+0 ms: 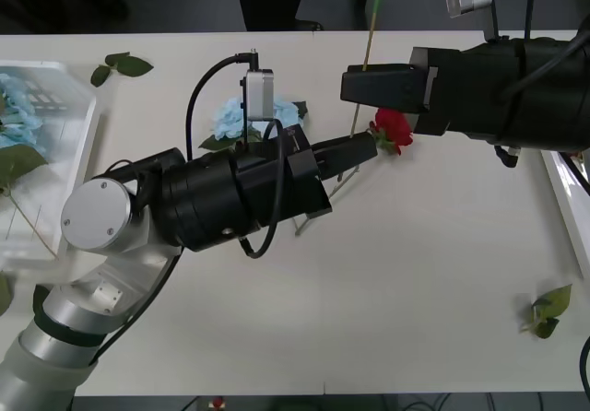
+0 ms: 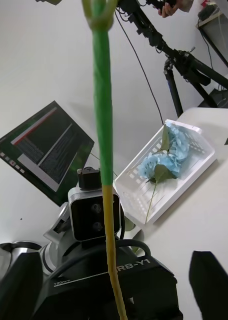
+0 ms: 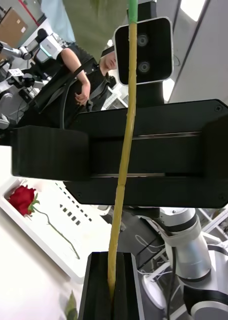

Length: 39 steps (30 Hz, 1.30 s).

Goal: Place the red flowers into the right box and the blue flowers into the left box. If a person shows an open palm, hand one flower to the person first, then continue sorting.

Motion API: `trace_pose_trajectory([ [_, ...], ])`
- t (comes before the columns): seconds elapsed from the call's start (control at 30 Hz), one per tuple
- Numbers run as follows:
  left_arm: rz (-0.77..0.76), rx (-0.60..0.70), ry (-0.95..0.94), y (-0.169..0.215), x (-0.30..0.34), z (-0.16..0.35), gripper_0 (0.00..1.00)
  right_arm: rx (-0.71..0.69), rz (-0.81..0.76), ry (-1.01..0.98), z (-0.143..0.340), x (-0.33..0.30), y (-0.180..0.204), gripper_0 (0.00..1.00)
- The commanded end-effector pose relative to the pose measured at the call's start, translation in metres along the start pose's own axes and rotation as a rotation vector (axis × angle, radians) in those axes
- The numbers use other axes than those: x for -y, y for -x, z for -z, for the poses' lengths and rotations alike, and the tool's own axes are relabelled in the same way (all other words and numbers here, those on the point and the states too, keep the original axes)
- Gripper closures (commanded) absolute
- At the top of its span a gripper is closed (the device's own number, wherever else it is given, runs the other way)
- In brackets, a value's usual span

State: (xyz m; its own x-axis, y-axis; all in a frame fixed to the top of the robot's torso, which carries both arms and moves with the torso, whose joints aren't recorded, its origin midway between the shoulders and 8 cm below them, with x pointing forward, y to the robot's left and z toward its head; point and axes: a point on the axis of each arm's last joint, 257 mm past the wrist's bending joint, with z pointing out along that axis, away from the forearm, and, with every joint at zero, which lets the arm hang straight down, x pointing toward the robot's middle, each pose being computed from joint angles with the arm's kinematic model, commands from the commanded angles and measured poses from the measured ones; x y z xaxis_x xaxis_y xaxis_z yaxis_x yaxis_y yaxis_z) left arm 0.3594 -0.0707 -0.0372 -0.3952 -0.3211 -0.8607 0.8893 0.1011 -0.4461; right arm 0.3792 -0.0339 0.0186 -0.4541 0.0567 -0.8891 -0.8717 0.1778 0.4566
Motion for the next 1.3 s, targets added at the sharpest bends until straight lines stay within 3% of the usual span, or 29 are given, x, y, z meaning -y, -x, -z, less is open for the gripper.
trace_pose_trajectory([
  [0.03,-0.042,-0.011,0.01,0.016,0.001,0.004,1.0,-0.01,0.065,0.005,0.002,-0.008,0.006,0.0],
  [0.27,-0.007,-0.127,0.158,0.038,-0.043,0.053,1.0,-0.01,0.065,0.005,0.002,-0.008,0.006,0.0],
  [0.57,0.038,-0.144,0.466,0.099,-0.104,0.152,1.0,0.004,0.048,-0.049,0.017,0.008,0.009,0.0],
  [0.83,-0.046,-0.177,0.945,0.151,-0.163,0.298,1.0,-0.067,-0.093,-0.288,0.038,0.066,-0.01,0.0],
  [0.97,-0.085,-0.186,1.206,0.171,-0.177,0.385,1.0,-0.111,-0.246,-0.46,0.052,0.104,-0.033,0.0],
  [1.1,-0.115,-0.186,1.443,0.171,-0.179,0.474,1.0,-0.121,-0.386,-0.621,0.064,0.137,-0.054,0.0],
  [1.3,-0.143,-0.173,1.645,0.165,-0.166,0.558,1.0,-0.155,-0.571,-0.857,0.081,0.168,-0.081,0.0],
])
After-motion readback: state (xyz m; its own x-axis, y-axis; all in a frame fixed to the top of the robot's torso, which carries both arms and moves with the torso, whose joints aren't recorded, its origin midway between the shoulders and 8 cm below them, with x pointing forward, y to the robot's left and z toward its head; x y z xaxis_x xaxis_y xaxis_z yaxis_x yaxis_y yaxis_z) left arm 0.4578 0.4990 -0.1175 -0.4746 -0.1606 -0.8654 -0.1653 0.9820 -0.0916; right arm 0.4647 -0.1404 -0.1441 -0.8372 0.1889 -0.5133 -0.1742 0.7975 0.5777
